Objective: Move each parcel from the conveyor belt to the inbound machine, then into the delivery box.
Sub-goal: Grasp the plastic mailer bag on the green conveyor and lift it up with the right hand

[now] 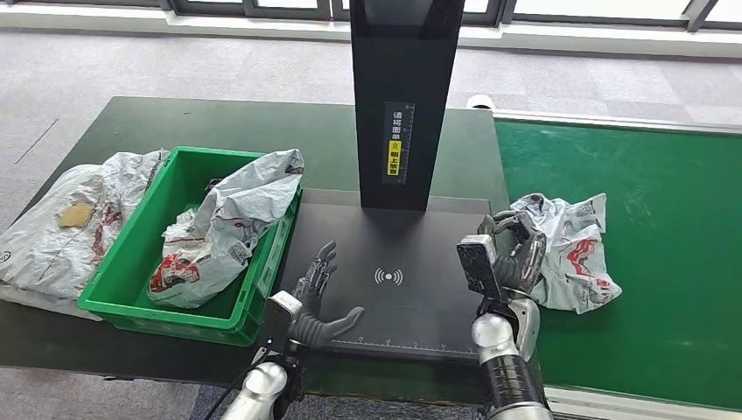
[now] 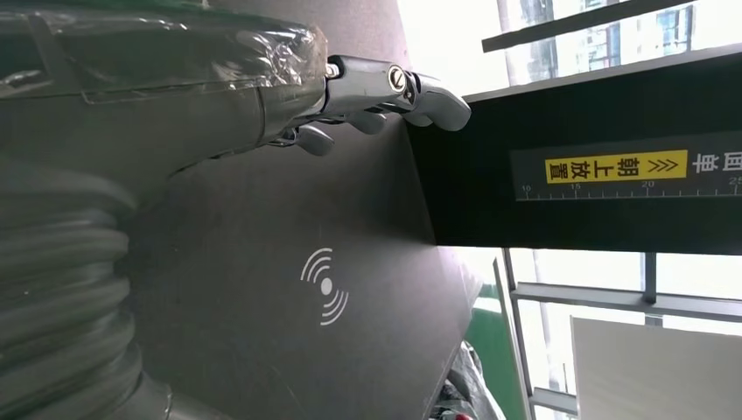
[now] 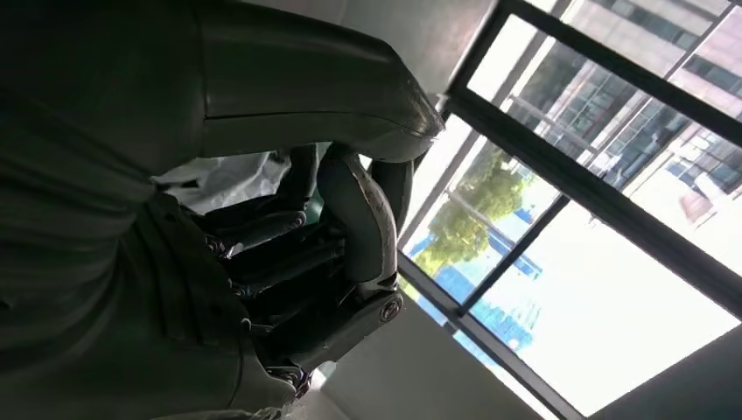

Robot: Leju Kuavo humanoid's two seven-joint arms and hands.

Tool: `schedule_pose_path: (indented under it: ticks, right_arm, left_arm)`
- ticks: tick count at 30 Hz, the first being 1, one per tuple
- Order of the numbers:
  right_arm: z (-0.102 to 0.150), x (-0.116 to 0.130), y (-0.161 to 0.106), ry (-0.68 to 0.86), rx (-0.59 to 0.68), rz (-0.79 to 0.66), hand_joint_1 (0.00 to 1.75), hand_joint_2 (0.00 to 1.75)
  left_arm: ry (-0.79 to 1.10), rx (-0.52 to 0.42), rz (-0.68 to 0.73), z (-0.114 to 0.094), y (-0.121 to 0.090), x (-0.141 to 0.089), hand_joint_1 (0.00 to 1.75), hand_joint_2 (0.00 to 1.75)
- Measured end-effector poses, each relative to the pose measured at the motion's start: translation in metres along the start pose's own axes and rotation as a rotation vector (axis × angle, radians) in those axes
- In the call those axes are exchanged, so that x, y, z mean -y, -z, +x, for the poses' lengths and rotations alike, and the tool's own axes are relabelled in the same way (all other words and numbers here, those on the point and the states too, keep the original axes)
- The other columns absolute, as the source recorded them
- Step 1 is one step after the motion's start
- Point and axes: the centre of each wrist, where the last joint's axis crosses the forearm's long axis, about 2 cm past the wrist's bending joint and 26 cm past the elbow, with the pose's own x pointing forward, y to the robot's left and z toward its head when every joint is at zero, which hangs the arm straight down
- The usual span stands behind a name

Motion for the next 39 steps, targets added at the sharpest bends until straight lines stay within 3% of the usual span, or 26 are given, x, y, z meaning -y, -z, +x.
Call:
schedule_pose_path:
  ticks: [4, 10, 14, 17, 22, 29, 39]
  right_arm:
    - [-0.018, 0.025, 0.006, -0.261, 0.016, -0.006, 0.0, 1.75]
    - [-0.046, 0.055, 0.002, -0.396, -0.119, -0.072, 0.0, 1.75]
    - [-0.067, 0.078, 0.003, -0.59, -0.344, -0.091, 0.0, 0.0]
    - [-0.092, 0.1, 0.004, -0.683, -0.493, -0.123, 0.0, 0.0]
    - [-0.118, 0.12, 0.006, -0.745, -0.623, -0.146, 0.0, 0.0]
    - [-0.131, 0.126, 0.011, -0.743, -0.69, -0.141, 0.0, 0.0]
    - [-0.139, 0.115, 0.019, -0.64, -0.705, -0.076, 0.0, 0.0]
  left_arm:
    - [-0.004, -0.001, 0.009, 0.0, 0.0, 0.0, 0.0, 1.75]
    - [-0.005, -0.001, 0.011, 0.0, 0.0, 0.0, 0.0, 1.75]
    - [-0.008, -0.002, 0.013, 0.0, 0.0, 0.0, 0.0, 1.75]
    - [-0.013, -0.003, 0.021, 0.0, 0.0, 0.0, 0.0, 1.75]
    - [-0.01, -0.003, 0.028, 0.0, 0.0, 0.0, 0.0, 1.75]
    - [0.0, -0.001, 0.022, 0.0, 0.0, 0.0, 0.0, 1.75]
    - [0.022, 0.008, 0.016, 0.001, 0.001, -0.001, 0.0, 1.75]
